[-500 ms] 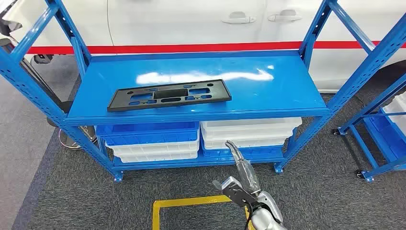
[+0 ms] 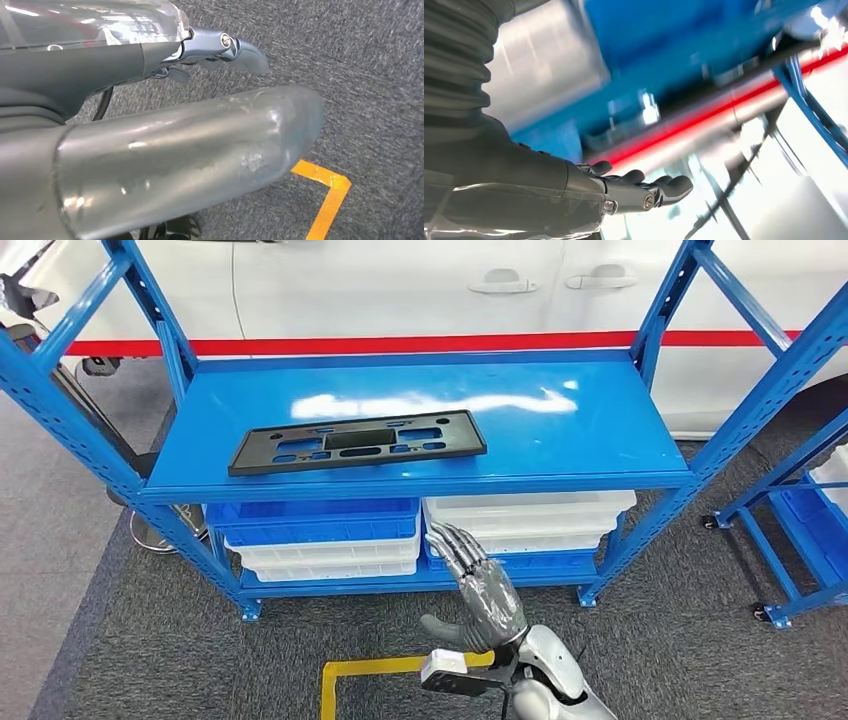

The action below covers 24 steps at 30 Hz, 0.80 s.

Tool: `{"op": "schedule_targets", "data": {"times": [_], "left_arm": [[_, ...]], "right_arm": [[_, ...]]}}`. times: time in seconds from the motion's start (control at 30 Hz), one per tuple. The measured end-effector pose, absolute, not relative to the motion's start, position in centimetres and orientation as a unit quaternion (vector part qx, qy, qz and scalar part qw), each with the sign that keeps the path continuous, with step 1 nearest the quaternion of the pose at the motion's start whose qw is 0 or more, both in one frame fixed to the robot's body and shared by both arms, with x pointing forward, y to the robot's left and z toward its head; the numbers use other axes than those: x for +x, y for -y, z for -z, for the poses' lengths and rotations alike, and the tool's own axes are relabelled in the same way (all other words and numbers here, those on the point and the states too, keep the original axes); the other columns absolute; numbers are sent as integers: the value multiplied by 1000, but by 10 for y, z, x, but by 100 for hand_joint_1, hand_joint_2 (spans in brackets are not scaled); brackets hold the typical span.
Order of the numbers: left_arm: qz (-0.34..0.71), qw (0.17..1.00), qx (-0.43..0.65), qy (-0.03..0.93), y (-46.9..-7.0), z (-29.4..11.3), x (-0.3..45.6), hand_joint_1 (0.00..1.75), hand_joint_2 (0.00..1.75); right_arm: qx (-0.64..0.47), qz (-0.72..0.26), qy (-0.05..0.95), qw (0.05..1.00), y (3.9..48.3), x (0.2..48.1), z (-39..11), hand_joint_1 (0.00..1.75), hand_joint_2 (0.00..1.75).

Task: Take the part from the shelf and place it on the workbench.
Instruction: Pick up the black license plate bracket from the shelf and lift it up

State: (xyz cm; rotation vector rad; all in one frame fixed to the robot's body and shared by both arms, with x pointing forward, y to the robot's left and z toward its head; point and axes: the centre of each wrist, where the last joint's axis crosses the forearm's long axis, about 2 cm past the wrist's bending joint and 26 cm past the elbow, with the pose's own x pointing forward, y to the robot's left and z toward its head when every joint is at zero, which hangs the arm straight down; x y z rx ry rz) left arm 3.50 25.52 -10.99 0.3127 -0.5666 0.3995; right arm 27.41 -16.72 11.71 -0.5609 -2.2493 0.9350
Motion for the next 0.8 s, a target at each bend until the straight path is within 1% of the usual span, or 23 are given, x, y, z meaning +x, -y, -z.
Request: {"op": "schedule_targets", "data": {"times": [0.1, 0.2, 0.27, 0.43, 0.5, 0.57, 0.7, 0.8], "left_arm": [[-191, 930, 151, 276, -255, 110, 36, 0, 0], [-184, 932, 146, 277, -254, 110, 38, 0, 0], [-181, 932, 142, 278, -254, 110, 39, 0, 0], [-178, 934, 139, 278, -254, 110, 39, 0, 0], [-174, 935, 136, 279, -254, 109, 40, 0, 0], [-170, 936, 131, 279, -254, 109, 40, 0, 0], [-168, 936, 118, 284, -255, 109, 42, 0, 0], [-170, 936, 112, 288, -256, 110, 43, 0, 0]], "right_arm": [[-272, -382, 857, 214, 163, 269, -125, 0, 175], [-312, -431, 840, 106, 168, 265, -132, 0, 175], [-329, -453, 826, 66, 176, 264, -134, 0, 175], [-351, -483, 802, 22, 199, 263, -136, 0, 175], [-375, -496, 783, -1, 207, 264, -139, 0, 175], [-408, -495, 767, -4, 211, 266, -143, 0, 175], [-454, -453, 767, 29, 198, 274, -155, 0, 175], [-442, -452, 774, 31, 186, 270, -152, 0, 175]]}}
